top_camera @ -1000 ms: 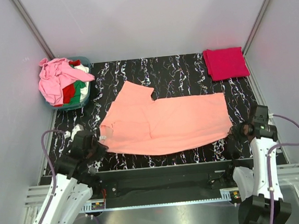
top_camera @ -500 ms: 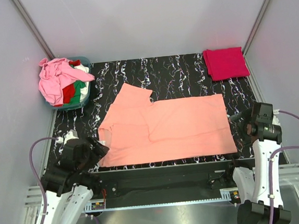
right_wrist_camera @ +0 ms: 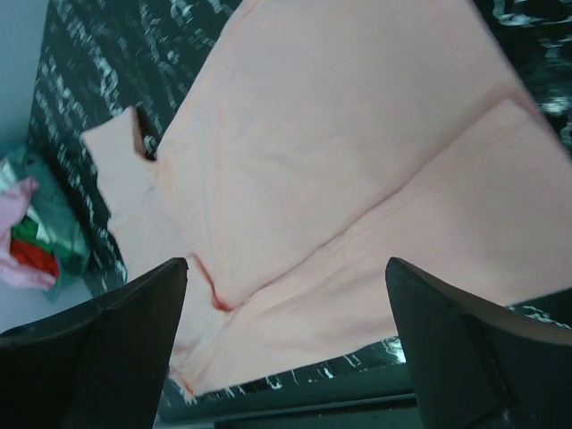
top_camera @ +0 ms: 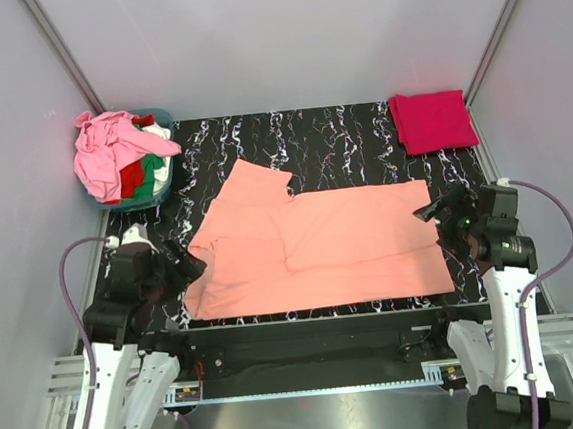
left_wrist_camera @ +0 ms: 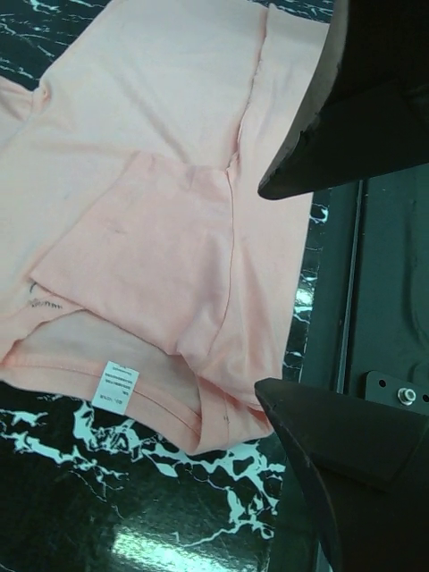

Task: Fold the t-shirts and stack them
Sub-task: Fold the tshirt

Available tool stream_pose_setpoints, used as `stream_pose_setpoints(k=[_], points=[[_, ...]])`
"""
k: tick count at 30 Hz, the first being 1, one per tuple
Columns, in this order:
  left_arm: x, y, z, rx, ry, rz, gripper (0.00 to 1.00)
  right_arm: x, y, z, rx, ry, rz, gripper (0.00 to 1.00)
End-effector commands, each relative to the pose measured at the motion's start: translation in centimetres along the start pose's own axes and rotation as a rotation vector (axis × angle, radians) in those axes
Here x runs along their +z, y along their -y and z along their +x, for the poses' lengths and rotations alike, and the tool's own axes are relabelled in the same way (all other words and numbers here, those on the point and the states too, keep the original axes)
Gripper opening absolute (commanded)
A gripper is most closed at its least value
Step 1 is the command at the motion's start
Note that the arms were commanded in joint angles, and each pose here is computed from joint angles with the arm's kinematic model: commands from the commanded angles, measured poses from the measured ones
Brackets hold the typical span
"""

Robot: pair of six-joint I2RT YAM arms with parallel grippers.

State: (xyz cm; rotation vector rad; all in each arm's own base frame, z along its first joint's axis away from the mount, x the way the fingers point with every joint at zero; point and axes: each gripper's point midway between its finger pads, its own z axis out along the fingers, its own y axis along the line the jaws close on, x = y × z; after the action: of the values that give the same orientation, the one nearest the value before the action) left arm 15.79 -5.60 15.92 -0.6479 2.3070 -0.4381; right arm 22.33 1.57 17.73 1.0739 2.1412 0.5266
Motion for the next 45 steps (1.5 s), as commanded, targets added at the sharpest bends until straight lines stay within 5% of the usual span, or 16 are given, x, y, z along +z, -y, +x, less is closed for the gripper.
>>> stream_pose_setpoints(k=[1,4,9,15,21,28,34,45], points=[[-1.4,5.1,-5.5,0.132,0.139,0.157,0.88,0.0,-3.6,1.4,-0.128,-0.034,-0.196,1.0],[-1.1,7.1,-9.6,0.222,0.225,0.146,0.9,-0.3,-6.0,3.9,-0.16,-0.099,-0.385,1.0],[1.5,8.8,-14.9,0.37,0.339,0.084,0.91,0.4,-5.5,6.9,-0.259,-0.165,-0.436,1.0],[2.6,9.0,-18.4,0.374,0.44,0.013,0.92,0.4,-4.9,9.3,-0.311,-0.157,-0.526,1.0],[2.5,9.2,-20.5,0.313,0.606,0.112,0.99,2.1,-4.2,12.9,-0.355,-0.228,-0.533,1.0],[1.9,10.4,-22.1,0.244,0.572,0.19,0.99,3.3,-5.5,17.4,-0.541,-0.216,-0.423,1.0],[2.3,9.0,-23.6,0.204,0.554,0.1,0.99,4.0,-6.2,21.1,-0.64,-0.167,-0.375,1.0],[3.5,8.9,-25.7,0.199,0.604,0.1,0.99,3.9,-6.4,22.1,-0.683,-0.152,-0.402,1.0]])
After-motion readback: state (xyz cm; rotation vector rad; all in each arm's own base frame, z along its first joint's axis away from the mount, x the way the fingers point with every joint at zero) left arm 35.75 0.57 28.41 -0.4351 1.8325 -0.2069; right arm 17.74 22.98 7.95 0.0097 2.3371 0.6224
